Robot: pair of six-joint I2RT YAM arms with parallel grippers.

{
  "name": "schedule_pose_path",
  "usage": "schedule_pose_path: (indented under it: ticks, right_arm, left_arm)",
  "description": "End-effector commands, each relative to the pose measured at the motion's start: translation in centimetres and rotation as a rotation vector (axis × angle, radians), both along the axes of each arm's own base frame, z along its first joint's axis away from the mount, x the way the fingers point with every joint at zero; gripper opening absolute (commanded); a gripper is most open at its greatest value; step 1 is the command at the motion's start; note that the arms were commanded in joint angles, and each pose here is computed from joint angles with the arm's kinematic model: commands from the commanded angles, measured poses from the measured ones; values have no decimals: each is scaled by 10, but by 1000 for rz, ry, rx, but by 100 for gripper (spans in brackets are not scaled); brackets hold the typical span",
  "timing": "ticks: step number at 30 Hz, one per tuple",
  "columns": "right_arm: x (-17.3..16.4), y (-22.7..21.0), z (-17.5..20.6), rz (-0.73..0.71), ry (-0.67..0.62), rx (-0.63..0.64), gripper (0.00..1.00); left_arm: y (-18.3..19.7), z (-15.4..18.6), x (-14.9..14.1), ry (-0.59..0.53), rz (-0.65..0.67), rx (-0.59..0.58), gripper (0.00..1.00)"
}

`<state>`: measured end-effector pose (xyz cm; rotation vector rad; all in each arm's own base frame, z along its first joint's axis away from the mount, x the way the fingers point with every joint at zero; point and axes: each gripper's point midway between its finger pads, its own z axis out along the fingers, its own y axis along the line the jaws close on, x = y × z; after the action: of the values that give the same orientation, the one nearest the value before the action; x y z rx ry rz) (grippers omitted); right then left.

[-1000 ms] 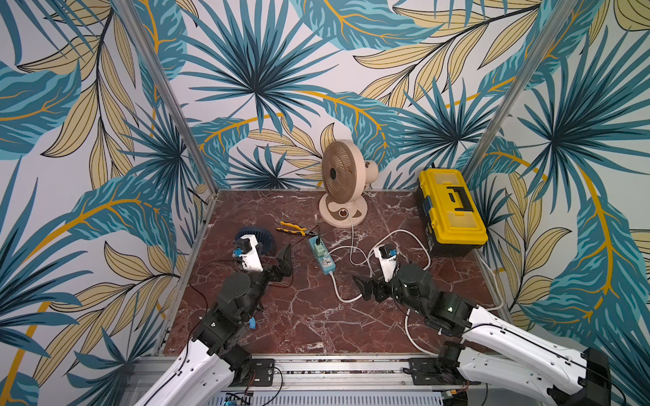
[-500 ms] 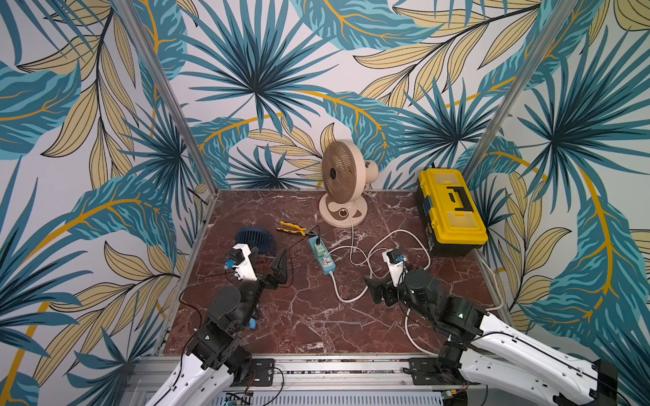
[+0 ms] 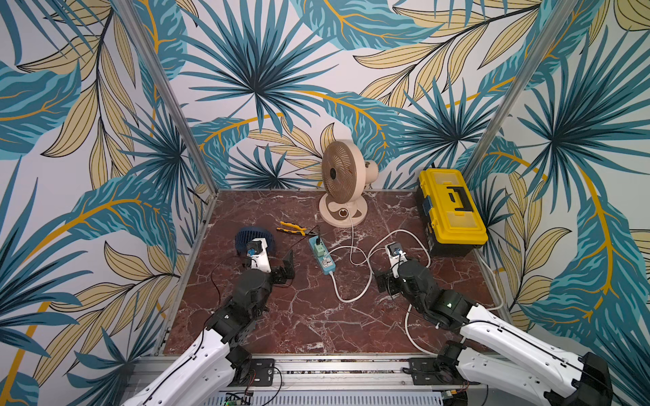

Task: Plug the desk fan into the power strip
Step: Reset both arms

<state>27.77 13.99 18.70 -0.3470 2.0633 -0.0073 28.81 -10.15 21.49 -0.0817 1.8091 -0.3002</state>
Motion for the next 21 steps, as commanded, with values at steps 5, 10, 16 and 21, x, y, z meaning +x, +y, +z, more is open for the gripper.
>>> schedule_pose_path:
  ticks: [5,10,16,21]
  right_arm:
    - [32,-25,0,-58,-28,84,100]
    - [44,-54,13,-129,-83,110,99]
    - [42,-91,41,-215,-208,114,100]
    - [25,-118,54,-281,-275,90,100]
  left_arm:
    - [-3,24,14,-5,-1,115,100]
    - [1,29,12,-38,-5,200,100]
    - [22,41,9,-64,85,258,100]
    - [49,54,-4,-110,178,300,100]
